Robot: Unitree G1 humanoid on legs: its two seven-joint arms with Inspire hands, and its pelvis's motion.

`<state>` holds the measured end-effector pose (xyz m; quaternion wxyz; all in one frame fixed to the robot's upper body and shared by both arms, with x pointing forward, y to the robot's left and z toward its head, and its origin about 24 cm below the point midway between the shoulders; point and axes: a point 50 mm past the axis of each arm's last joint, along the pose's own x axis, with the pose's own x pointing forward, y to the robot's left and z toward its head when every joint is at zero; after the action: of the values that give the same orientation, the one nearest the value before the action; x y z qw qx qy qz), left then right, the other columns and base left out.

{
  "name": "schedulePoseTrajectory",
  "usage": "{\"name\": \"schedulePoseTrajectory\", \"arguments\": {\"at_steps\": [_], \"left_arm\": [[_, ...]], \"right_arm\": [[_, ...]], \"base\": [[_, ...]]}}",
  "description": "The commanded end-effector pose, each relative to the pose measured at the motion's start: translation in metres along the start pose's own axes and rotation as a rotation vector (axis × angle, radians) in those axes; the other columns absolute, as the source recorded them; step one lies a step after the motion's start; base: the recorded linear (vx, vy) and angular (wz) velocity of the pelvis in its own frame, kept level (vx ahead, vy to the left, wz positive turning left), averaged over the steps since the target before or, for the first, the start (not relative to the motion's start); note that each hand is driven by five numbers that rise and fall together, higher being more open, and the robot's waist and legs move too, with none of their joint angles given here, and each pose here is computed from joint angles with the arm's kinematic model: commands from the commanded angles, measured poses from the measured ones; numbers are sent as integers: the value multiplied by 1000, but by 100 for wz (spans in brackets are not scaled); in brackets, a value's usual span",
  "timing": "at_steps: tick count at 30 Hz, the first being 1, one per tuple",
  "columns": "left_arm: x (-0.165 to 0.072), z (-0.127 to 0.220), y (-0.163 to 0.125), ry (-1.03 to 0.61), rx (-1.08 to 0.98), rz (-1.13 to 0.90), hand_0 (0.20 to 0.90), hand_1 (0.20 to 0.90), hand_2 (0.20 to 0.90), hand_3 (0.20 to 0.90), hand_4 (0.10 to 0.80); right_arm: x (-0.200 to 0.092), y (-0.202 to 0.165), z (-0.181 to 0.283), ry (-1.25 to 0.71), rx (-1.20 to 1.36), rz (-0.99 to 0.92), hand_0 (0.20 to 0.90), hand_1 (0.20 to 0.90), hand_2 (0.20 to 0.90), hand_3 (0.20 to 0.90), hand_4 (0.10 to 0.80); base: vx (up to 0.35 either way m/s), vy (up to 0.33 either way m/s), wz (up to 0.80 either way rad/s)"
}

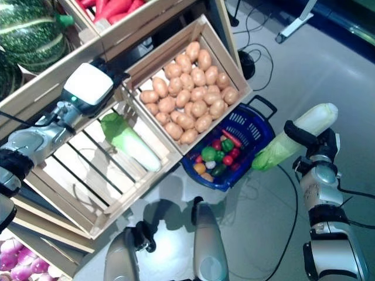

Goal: Put vegetables into the basket

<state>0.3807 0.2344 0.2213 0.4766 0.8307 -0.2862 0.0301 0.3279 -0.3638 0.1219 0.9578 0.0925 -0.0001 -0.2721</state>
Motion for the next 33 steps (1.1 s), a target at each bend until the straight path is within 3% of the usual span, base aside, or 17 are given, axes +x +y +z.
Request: {"name": "schedulePoseTrajectory", "arguments": {"at_steps": [1, 12, 28, 29, 33], "left_arm": [[25, -29, 50, 132, 17, 217, 900, 900, 900, 900, 800], [43, -28, 76, 60, 41, 213, 900, 900, 900, 900, 800], [49, -19, 74, -18, -28, 131, 900, 900, 900, 900, 800], [49, -19, 73, -19, -29, 130, 900, 900, 900, 900, 800], [53, -14, 77, -41, -10, 145, 900, 900, 900, 900, 800]], "right_arm": [[15, 6, 61, -152, 58, 33, 300, 300, 300, 300, 400], [24, 25, 72, -72, 147, 80, 300, 300, 300, 300, 400], [27, 30, 52, 186, -45, -21, 300, 300, 300, 300, 400], [26, 27, 49, 204, -52, -41, 900, 900, 900, 900, 800], [22, 22, 29, 338, -63, -63, 900, 900, 900, 900, 800]], "base": [[-63, 2, 13], [-24, -7, 11], [0, -21, 12], [-11, -27, 18], [-21, -21, 11]]}}
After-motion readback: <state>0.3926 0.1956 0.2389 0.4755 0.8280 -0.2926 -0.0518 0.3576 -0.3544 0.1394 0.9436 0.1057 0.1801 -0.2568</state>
